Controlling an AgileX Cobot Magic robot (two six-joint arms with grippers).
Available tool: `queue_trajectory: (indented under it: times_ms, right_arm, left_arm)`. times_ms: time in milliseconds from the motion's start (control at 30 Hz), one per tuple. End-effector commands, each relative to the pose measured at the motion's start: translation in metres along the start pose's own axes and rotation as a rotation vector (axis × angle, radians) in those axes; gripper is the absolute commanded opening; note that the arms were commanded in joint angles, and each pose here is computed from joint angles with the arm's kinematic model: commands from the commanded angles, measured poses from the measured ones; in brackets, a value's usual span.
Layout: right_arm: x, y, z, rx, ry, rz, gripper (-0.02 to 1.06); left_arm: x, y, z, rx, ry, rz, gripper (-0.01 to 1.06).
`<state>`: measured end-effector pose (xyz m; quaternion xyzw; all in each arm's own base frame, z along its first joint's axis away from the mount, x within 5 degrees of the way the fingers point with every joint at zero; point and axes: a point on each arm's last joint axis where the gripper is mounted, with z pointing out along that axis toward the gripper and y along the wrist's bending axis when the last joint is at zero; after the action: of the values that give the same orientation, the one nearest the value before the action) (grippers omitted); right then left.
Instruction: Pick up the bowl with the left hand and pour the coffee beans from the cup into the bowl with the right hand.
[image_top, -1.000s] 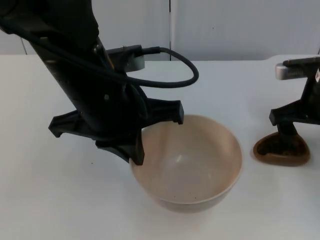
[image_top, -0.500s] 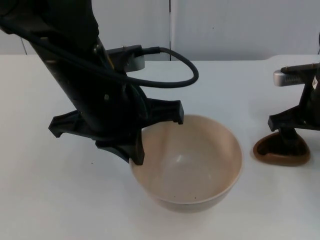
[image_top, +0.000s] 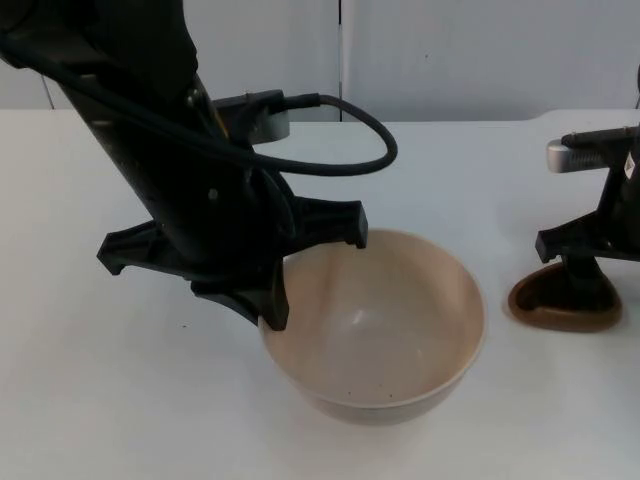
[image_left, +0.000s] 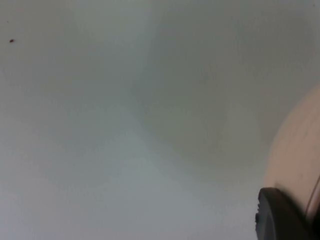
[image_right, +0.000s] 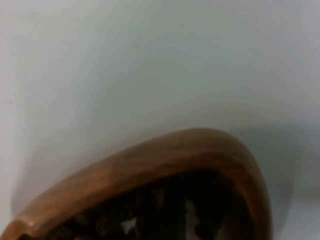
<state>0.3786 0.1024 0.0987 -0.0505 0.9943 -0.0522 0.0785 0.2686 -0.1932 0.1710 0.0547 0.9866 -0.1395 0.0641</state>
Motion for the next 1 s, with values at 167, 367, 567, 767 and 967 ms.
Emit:
queue_trajectory:
  times_ms: [167, 367, 567, 767, 967]
  right_arm:
    - [-0.0002, 0.002, 0.0001, 0.005, -0.003, -0.01, 0.71]
    - [-0.0002, 0.002, 0.0001, 0.005, -0.003, -0.01, 0.64]
    - [-0.0002, 0.0022, 0.0001, 0.003, -0.002, -0.011, 0.6]
    - [0.0002, 0.0026, 0.0001, -0.001, 0.002, -0.005, 0.55]
    - [0.0001, 0.0028, 0.0001, -0.004, 0.0, -0.003, 0.47]
  left_arm:
    - [0.0013, -0.0019, -0.0023, 0.007, -0.009, 0.002, 0.0]
    - [0.0013, -0.0019, -0.0023, 0.007, -0.009, 0.002, 0.0]
    - [0.0013, -0.0019, -0.0023, 0.007, -0.009, 0.002, 0.0]
    - [0.0013, -0.0019, -0.0023, 0.007, -0.009, 0.002, 0.0]
    - [0.0013, -0.0019, -0.0023, 0.007, -0.009, 0.002, 0.0]
